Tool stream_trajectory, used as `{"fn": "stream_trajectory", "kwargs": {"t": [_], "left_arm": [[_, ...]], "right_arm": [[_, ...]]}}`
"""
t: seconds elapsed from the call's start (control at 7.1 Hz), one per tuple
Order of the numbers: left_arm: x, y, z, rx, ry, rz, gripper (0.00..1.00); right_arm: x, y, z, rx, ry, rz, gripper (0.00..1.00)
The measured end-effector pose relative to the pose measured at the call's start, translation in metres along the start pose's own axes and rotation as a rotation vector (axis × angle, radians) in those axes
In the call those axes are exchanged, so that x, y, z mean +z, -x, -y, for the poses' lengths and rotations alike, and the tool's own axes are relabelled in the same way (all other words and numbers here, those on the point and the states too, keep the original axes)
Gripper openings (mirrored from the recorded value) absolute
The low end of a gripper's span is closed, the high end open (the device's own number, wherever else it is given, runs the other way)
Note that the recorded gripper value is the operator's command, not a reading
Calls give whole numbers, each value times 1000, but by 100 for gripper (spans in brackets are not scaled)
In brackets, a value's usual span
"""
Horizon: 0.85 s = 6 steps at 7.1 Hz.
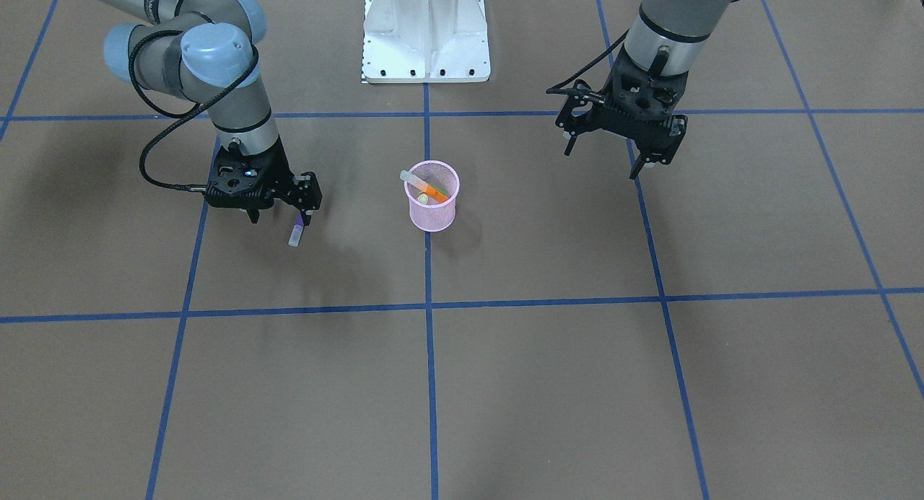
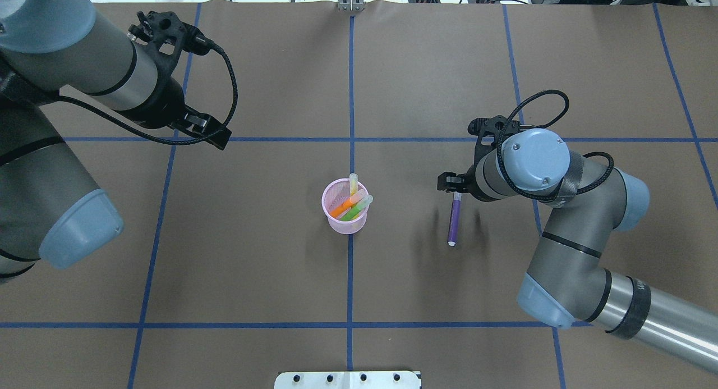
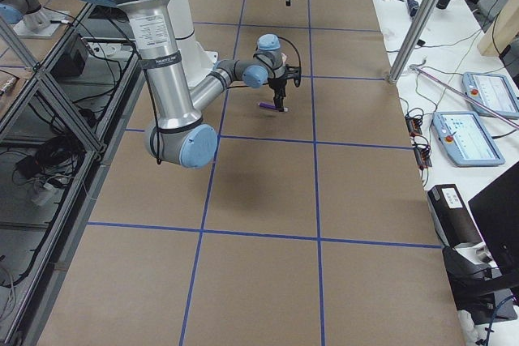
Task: Collect pens into pen holder
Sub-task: 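Grasp the purple marker with the right gripper and lift it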
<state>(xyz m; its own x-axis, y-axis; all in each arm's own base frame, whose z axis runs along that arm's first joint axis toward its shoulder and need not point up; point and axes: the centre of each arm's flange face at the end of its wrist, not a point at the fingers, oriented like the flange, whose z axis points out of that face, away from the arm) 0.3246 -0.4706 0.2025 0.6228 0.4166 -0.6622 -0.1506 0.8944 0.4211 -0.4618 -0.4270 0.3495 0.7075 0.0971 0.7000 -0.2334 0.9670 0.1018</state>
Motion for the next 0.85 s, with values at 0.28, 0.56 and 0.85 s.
{"fn": "stream_trajectory", "kwargs": {"t": [0.28,0.56,0.85], "left_arm": [[0,1,2,1,-19,25,99],[1,1,2,3,-22,31,99],[2,1,2,4,-21,31,99]], "right_arm": [[9,7,-9,29,7,-3,51],[17,12,-19,45,16,-13,47],[23,13,-25,46,21,-20,44]]}}
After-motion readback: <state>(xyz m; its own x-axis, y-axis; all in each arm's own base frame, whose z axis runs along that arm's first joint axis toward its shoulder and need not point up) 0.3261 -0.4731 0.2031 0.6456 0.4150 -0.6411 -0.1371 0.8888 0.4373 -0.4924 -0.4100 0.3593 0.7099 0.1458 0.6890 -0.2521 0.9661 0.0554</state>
